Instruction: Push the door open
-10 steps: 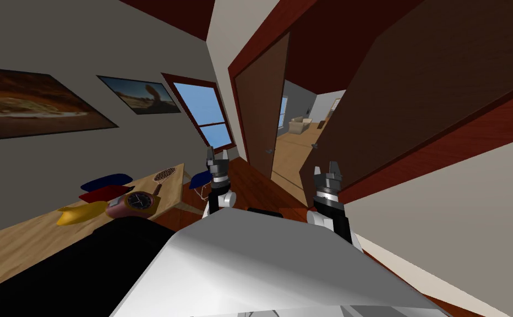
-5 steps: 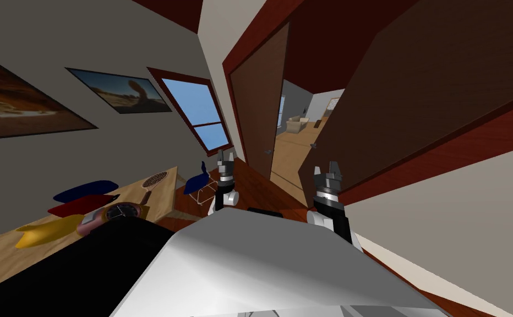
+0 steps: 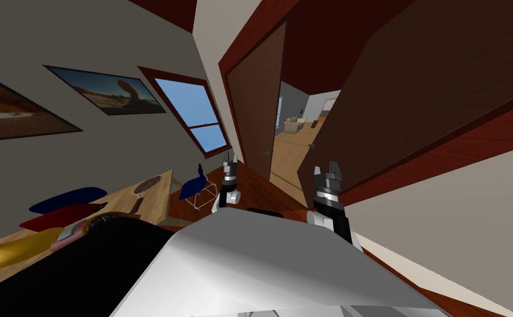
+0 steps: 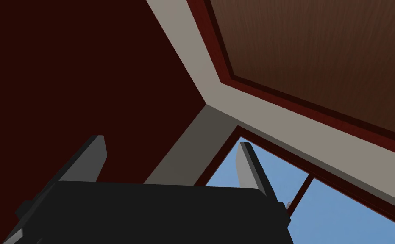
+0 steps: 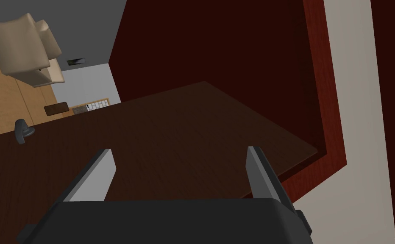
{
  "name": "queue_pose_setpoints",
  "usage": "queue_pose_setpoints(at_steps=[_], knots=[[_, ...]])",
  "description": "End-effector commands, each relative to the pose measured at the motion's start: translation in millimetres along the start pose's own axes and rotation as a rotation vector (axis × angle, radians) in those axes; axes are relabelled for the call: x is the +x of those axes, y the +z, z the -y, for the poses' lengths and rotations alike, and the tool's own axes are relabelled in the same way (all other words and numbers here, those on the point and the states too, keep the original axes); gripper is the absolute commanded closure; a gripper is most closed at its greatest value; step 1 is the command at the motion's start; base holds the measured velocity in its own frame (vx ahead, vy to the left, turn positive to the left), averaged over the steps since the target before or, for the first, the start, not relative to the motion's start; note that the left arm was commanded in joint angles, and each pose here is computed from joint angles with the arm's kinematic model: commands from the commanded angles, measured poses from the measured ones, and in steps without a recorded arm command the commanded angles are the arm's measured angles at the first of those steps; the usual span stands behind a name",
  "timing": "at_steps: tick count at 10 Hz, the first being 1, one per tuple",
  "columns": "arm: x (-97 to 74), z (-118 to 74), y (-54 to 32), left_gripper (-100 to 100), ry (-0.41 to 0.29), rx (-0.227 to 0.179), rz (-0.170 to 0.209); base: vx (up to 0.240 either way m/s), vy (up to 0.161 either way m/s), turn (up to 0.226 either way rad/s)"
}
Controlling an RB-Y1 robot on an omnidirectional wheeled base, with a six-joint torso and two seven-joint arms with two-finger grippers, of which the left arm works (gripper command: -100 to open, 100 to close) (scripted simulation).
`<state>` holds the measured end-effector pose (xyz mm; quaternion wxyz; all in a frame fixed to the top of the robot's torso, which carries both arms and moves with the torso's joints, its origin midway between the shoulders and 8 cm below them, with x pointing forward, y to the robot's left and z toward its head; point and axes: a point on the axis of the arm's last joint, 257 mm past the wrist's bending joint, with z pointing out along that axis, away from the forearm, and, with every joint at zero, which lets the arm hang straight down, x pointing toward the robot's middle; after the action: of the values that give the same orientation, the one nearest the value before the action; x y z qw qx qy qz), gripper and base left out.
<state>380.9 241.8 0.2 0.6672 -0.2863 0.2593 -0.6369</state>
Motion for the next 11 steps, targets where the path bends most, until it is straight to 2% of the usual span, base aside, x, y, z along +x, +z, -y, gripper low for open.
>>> queue_pose_setpoints(at_steps=[1,3,5,9,10,11], knots=[[2.9,-9.8,-3.3,-100,-0.003,-0.015,-0.005,0.059,0.024,-0.039],[8.8,-33.9,-8.5,-100,-0.014,-0.053,-0.022,0.072,0.029,-0.071],[11.7,-45.8,-11.3,-100,-0.019,-0.072,-0.031,0.063,0.030,-0.068],[21.0,-83.8,-21.8,-100,-0.034,-0.135,-0.057,0.062,0.027,-0.063],[21.0,-83.8,-21.8,-100,-0.034,-0.135,-0.057,0.041,0.015,-0.034],[24.1,-96.3,-25.8,-100,-0.038,-0.156,-0.066,0.052,0.020,-0.061]])
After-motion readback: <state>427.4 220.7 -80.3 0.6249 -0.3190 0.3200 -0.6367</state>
